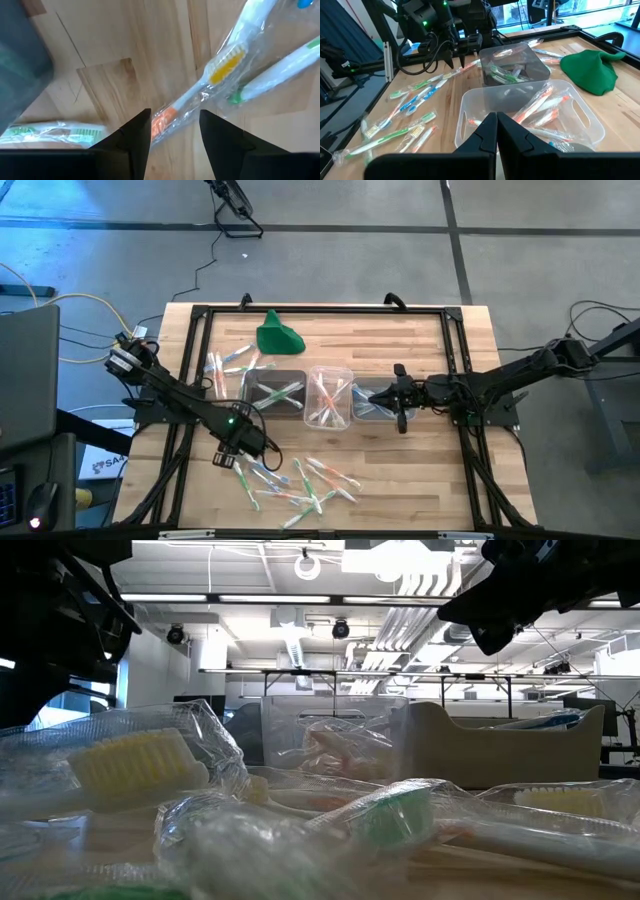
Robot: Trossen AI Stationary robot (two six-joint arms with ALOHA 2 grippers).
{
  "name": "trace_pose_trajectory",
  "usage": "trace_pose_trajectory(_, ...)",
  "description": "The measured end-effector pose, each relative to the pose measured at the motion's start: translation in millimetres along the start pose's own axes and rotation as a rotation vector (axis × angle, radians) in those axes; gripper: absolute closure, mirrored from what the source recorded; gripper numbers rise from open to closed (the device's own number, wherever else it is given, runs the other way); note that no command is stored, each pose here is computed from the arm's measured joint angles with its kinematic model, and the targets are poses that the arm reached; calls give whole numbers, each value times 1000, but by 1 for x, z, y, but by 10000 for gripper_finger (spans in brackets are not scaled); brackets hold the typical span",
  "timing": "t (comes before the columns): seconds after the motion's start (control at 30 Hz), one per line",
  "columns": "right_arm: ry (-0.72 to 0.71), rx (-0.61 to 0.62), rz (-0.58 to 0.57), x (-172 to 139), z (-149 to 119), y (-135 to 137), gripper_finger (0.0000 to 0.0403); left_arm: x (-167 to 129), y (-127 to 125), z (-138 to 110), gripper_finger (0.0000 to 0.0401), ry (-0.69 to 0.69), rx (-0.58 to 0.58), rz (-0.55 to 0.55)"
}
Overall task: Pick & Place Toothbrushes
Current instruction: Put the orange toothbrush into the transparent bin
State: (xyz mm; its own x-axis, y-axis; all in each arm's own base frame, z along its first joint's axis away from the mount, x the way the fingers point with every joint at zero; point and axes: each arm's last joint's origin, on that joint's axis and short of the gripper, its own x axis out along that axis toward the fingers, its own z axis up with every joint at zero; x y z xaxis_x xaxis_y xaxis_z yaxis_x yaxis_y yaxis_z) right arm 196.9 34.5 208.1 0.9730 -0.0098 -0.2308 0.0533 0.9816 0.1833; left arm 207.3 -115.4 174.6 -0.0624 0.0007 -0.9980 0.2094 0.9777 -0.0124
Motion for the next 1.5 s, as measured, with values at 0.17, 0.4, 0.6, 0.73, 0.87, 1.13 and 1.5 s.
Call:
trace_pose_trajectory(0.17,0,0,0,0,0,0,401,0,0,0,240,-1,0,-1)
trace_pose_trajectory(0.4,0,0,0,0,0,0,401,0,0,0,240,0,0,-1)
trace_pose_trajectory(0.6,0,0,0,0,0,0,401,0,0,1,240,-5,0,-2)
trace_pose_trajectory(0.73,0,0,0,0,0,0,401,0,0,1,240,-8,0,-3)
trace_pose_trajectory(0.87,0,0,0,0,0,0,401,3,0,2,240,6,0,1)
trace_pose_trajectory(1.13,0,0,0,0,0,0,401,21,-3,8,240,83,31,-11)
trace_pose_trajectory(1.5,1,0,0,0,0,0,401,27,-3,11,241,105,-1,12)
